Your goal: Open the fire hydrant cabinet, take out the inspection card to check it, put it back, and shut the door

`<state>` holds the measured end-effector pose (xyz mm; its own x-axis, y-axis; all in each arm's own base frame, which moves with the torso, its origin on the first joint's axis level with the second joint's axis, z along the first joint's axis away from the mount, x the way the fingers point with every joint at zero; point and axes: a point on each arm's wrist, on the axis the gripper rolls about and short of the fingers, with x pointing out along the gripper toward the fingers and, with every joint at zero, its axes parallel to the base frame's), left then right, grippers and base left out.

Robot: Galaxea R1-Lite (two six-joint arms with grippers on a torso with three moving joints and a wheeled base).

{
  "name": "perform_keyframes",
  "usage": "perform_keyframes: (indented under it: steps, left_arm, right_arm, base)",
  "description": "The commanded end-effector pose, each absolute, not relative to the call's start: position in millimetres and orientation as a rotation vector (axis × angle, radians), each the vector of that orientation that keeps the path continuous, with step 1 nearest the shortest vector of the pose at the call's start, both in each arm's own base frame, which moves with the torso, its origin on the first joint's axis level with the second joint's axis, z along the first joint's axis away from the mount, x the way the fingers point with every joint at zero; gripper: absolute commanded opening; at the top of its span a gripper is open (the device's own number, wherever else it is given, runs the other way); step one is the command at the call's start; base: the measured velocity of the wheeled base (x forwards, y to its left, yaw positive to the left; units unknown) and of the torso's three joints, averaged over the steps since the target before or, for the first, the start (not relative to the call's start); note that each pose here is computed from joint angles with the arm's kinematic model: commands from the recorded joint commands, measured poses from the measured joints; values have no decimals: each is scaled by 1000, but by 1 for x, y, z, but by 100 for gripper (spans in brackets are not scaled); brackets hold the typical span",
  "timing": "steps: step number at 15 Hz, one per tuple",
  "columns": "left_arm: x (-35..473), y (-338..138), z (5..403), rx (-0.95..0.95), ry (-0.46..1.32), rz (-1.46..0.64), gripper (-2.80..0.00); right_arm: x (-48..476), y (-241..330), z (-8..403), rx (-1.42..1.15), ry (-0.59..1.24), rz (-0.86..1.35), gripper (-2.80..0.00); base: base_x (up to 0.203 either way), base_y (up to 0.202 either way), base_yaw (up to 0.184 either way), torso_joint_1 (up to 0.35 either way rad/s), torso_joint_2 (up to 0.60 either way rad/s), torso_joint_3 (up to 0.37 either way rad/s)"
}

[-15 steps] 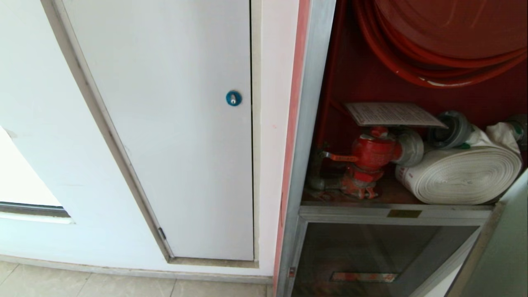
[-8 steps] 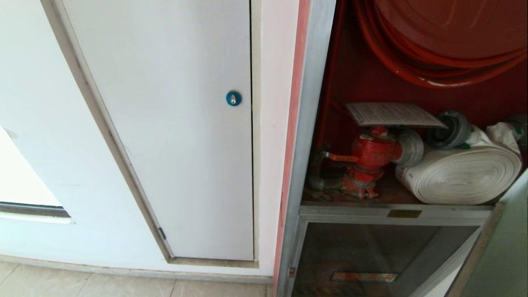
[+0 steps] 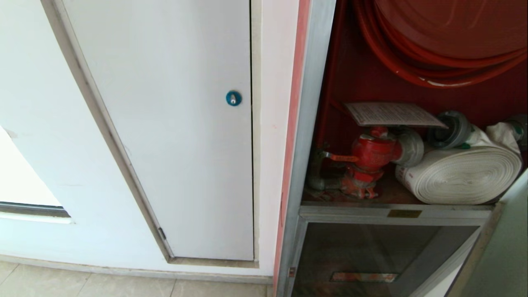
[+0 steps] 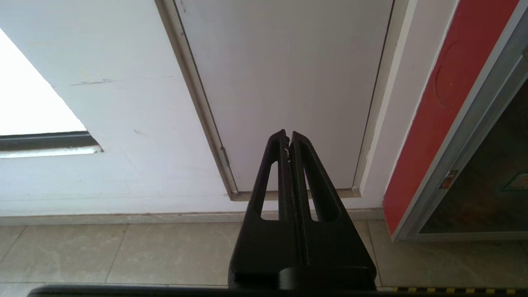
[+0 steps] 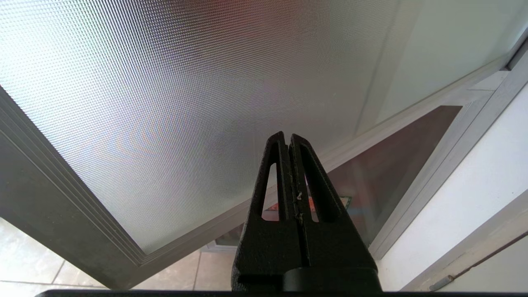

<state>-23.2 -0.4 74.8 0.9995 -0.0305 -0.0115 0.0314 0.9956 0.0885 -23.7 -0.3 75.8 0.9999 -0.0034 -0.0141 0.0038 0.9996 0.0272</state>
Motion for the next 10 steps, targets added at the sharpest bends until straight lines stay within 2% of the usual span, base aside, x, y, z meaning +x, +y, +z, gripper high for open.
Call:
perform_keyframes:
  steps: [1,6,10]
  left_arm:
    - [-23,0,74,89,14,-31,-280]
    - [-23,0,75,89,12,-31,-280]
    - [-23,0,74,89,14,-31,-280]
  right_arm:
    - [-24,0,76,28,14,-3,-280]
    - [-24,0,76,28,14,-3,-280]
    - [-24,0,76,28,14,-3,-280]
  base:
    - [0,0,0,0,0,0]
    - [-11,0,1,2,0,0]
    - [-184,0,2,2,3,2]
